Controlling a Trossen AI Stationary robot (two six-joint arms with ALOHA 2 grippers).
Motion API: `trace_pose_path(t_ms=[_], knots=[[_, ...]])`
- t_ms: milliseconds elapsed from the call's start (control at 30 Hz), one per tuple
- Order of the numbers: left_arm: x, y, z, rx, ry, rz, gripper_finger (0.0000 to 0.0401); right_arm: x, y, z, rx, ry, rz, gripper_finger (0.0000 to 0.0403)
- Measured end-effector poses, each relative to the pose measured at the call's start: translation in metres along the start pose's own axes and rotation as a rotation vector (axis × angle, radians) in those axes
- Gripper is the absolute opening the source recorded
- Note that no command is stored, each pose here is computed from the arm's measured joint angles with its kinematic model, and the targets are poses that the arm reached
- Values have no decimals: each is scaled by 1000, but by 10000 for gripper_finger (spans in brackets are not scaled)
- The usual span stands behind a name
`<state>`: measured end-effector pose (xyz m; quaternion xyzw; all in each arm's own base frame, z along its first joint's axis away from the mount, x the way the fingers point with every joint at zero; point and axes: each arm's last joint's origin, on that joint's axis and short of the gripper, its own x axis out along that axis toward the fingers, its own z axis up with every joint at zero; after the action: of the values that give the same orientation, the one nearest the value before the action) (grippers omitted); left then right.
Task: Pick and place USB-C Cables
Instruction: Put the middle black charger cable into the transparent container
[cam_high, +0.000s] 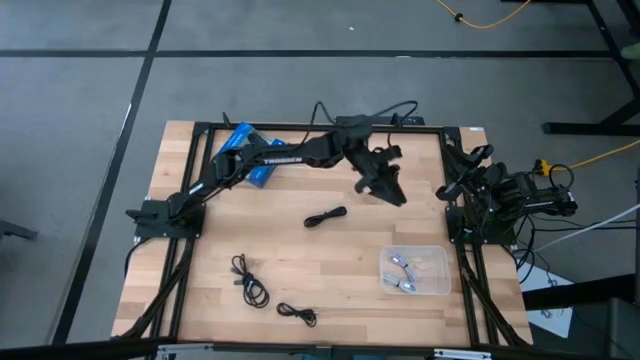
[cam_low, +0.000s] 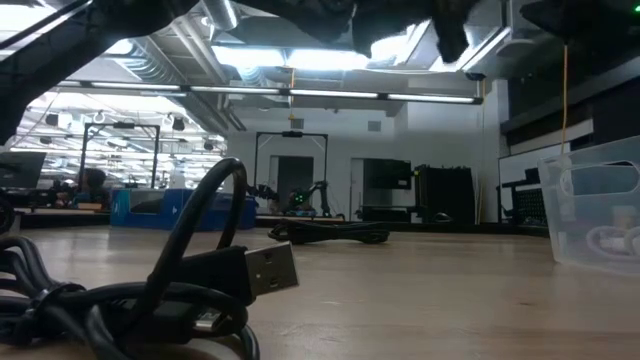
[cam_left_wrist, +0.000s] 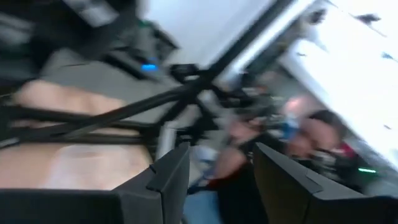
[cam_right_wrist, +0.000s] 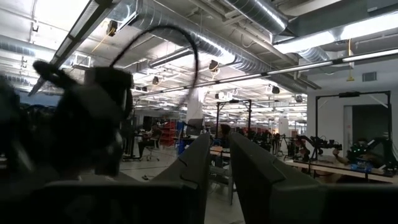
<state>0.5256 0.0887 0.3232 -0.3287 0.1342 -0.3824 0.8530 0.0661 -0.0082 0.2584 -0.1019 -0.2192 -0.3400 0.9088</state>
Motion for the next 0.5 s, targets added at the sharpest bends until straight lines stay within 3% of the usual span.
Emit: trace_pose_path(t_ms=[133, 300, 333, 400, 500], knots=[[-6, 7, -6, 25, 19, 286, 167, 0, 0, 0, -1, 0, 0, 68], [-28, -19, -13, 123, 244, 982, 167, 0, 0, -1, -10, 20, -14, 68], [-31, -27, -17, 139, 278, 1080, 167, 0, 0, -2, -11, 25, -22, 68], [-36, -43, -26, 120, 357, 1187, 167, 0, -1, -2, -14, 35, -36, 68], [-41, -74, -32, 57, 430, 1263, 167, 0, -1, -2, -16, 45, -51, 68]])
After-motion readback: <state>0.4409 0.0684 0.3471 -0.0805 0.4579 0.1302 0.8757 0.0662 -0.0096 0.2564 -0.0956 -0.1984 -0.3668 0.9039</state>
